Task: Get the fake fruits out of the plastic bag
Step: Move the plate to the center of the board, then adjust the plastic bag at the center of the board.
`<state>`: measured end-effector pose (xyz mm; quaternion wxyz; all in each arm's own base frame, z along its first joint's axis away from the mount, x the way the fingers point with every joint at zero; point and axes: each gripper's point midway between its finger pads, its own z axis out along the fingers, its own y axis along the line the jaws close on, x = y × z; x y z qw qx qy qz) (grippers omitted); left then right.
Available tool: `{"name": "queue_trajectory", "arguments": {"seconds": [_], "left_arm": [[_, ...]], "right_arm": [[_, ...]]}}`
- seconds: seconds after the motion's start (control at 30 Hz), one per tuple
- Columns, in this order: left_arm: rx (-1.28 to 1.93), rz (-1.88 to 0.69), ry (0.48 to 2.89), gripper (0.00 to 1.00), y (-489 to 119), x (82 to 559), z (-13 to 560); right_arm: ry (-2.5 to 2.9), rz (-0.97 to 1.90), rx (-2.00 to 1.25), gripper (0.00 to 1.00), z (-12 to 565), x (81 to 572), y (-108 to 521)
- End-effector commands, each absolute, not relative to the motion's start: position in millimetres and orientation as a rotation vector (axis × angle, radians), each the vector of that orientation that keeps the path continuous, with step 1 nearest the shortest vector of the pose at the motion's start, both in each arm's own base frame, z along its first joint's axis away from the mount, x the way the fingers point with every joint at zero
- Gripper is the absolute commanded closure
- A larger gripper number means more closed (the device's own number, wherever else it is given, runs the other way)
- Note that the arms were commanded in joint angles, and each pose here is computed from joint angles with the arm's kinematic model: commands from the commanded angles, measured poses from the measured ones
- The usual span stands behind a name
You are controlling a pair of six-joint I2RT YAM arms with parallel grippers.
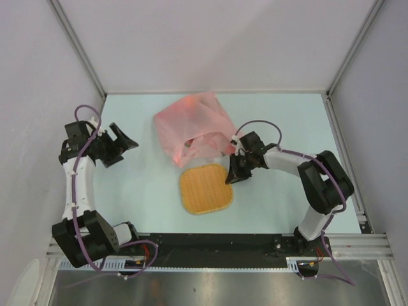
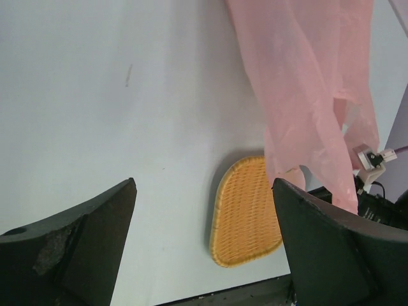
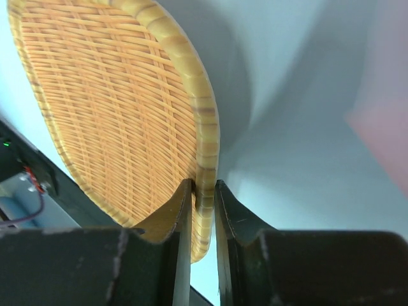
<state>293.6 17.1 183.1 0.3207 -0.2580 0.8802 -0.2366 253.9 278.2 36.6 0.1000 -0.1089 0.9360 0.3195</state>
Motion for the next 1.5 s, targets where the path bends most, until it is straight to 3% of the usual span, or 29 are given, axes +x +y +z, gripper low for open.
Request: {"name": "queue_trajectory", "arguments": {"seconds": [0.0,0.27,0.33,0.37,0.4,0.47,0.5,0.6,0.8,1.07,1.17,1.2,1.27,1.3,1.33,1.37,1.4,1.47], "left_arm": [[-0.470,-0.667,2.260,0.07,-7,315,215],[-0.124,-0.688,2.293,0.06,-61,305,227],[0.007,-0.735,2.275,0.05,-84,294,236],[0.070,-0.730,2.267,0.04,-91,290,237],[0.121,-0.733,2.256,0.03,-98,286,239],[0.261,-0.721,2.229,0.02,-119,278,243],[0.305,-0.717,2.219,0.02,-125,276,244],[0.449,-0.700,2.200,0.02,-145,270,242],[0.571,-0.681,2.235,0.02,-175,277,220],[0.625,-0.435,2.256,0.07,-165,336,224],[0.671,-0.475,2.262,0.22,-171,335,217],[0.676,-0.486,2.264,0.27,-173,334,215],[0.709,-0.507,2.264,0.47,-174,328,213],[0.723,-0.509,2.277,0.56,-173,324,212],[0.737,-0.510,2.277,0.77,-173,321,214],[0.769,-0.514,2.253,0.87,-174,320,219],[0.779,-0.513,2.251,0.98,-173,318,221],[0.822,-0.563,2.201,1.00,-180,316,232]], "right_arm": [[2.865,0.733,-0.381,0.95,30,229,212],[2.913,0.526,-0.193,0.94,28,212,149],[2.876,0.554,-0.181,0.88,35,221,145],[2.853,0.567,-0.176,0.80,41,227,145],[2.805,0.587,-0.177,0.63,53,240,146],[2.703,0.624,-0.252,0.46,78,258,152],[2.659,0.632,-0.272,0.32,90,266,155],[2.502,0.635,-0.344,0.11,129,295,163],[2.334,0.531,-0.466,0.07,152,333,171],[2.246,0.511,-0.565,0.07,139,383,205],[2.224,0.419,-0.571,0.10,123,412,213],[2.202,0.388,-0.552,0.21,127,425,215],[2.235,0.370,-0.431,0.42,122,446,209],[2.227,0.382,-0.349,0.61,132,460,196],[2.195,0.412,-0.313,0.71,147,470,193],[2.163,0.457,-0.296,0.80,162,474,191],[2.147,0.466,-0.279,0.96,171,477,185],[2.134,0.510,-0.203,1.00,189,479,160]]}}
